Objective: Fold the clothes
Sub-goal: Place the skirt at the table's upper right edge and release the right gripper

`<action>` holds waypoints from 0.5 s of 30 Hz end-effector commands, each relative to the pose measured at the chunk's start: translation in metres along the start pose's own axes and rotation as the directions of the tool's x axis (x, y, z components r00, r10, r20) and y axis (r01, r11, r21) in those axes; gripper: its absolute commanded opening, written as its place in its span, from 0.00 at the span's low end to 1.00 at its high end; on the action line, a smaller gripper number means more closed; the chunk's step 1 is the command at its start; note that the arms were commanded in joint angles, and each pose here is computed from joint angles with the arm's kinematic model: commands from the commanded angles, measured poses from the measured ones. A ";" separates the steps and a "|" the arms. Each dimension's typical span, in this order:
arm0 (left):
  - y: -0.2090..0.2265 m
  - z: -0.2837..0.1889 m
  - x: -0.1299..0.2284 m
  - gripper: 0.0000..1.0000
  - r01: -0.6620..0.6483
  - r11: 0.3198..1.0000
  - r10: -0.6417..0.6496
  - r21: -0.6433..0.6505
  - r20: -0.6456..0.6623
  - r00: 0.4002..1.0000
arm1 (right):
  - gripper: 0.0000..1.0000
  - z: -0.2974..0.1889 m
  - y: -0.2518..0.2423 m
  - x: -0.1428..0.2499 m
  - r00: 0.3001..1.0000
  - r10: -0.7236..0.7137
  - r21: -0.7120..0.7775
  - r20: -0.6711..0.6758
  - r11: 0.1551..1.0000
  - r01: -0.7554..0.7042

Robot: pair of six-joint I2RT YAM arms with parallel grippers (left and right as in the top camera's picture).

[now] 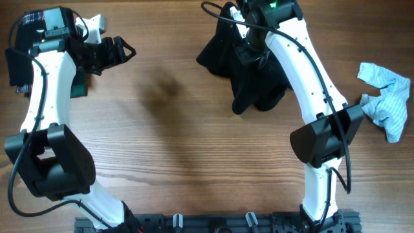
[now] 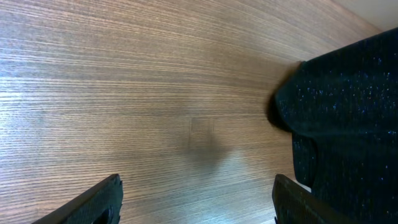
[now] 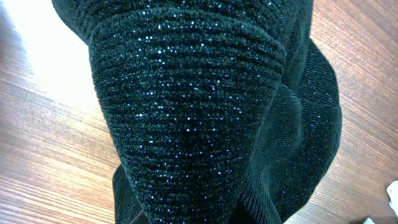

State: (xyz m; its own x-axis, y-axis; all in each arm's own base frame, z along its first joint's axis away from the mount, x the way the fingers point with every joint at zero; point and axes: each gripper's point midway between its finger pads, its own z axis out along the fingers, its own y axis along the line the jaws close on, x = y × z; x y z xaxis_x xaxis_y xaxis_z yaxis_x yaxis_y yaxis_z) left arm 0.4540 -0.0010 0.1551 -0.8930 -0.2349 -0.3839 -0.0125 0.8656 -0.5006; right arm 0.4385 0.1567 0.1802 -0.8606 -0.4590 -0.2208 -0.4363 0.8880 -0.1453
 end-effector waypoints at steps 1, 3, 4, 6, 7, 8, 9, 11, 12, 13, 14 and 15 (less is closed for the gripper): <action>-0.008 -0.012 -0.008 0.77 -0.026 1.000 0.026 0.012 0.032 0.999 | 0.04 -0.007 -0.027 -0.006 0.998 0.057 0.072 0.035 0.996 -0.060; -0.008 -0.012 -0.008 0.77 -0.026 1.000 0.026 0.012 0.032 0.999 | 0.04 -0.013 -0.043 -0.003 0.995 0.089 0.083 0.044 0.992 -0.093; -0.008 -0.012 -0.008 0.77 -0.026 1.000 0.026 0.012 0.032 0.999 | 0.04 -0.018 -0.054 -0.002 0.992 0.113 0.087 0.055 0.989 -0.118; -0.008 -0.012 -0.008 0.77 -0.026 1.000 0.025 0.012 0.032 0.999 | 0.04 -0.030 -0.075 -0.001 0.982 0.164 0.078 0.091 0.982 -0.171; -0.008 -0.012 -0.008 0.76 -0.026 1.000 0.025 0.012 0.032 0.999 | 0.04 -0.036 -0.083 0.000 0.977 0.183 0.070 0.108 0.979 -0.191; -0.008 -0.012 -0.007 0.77 -0.025 1.000 0.025 0.012 0.031 0.999 | 0.04 -0.043 -0.091 0.000 0.971 0.203 0.060 0.127 0.975 -0.212; -0.008 -0.012 -0.008 0.77 -0.026 1.000 0.025 0.012 0.032 0.999 | 0.04 -0.054 -0.105 0.002 0.959 0.236 0.047 0.157 0.968 -0.246; -0.009 -0.012 -0.008 0.77 -0.025 1.000 0.025 0.013 0.031 0.999 | 0.04 -0.076 -0.137 0.013 0.935 0.290 0.060 0.202 0.950 -0.308; -0.009 -0.012 -0.008 0.77 -0.025 1.000 0.024 0.013 0.031 0.999 | 0.04 -0.083 -0.148 0.020 0.934 0.292 0.073 0.207 0.947 -0.312; -0.009 -0.012 -0.007 0.76 -0.025 1.000 0.024 0.013 0.031 0.999 | 0.04 -0.089 -0.162 0.029 0.930 0.305 0.101 0.207 0.938 -0.330; -0.009 -0.012 -0.007 0.77 -0.024 1.000 0.024 0.013 0.031 0.999 | 0.04 -0.095 -0.176 0.040 0.925 0.321 0.133 0.205 0.927 -0.352; -0.009 -0.012 -0.007 0.77 -0.024 1.000 0.024 0.013 0.031 0.999 | 0.04 -0.100 -0.189 0.050 0.918 0.341 0.160 0.204 0.913 -0.375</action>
State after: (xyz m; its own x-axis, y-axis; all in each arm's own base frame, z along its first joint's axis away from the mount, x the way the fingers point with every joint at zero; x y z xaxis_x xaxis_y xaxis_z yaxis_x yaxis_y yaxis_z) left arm 0.4533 -0.0011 0.1548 -0.8944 -0.2352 -0.3804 -0.0145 0.8654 -0.5009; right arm 0.4679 0.0191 0.2260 -0.9302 -0.1802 -0.3197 -0.1428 0.9802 -0.1369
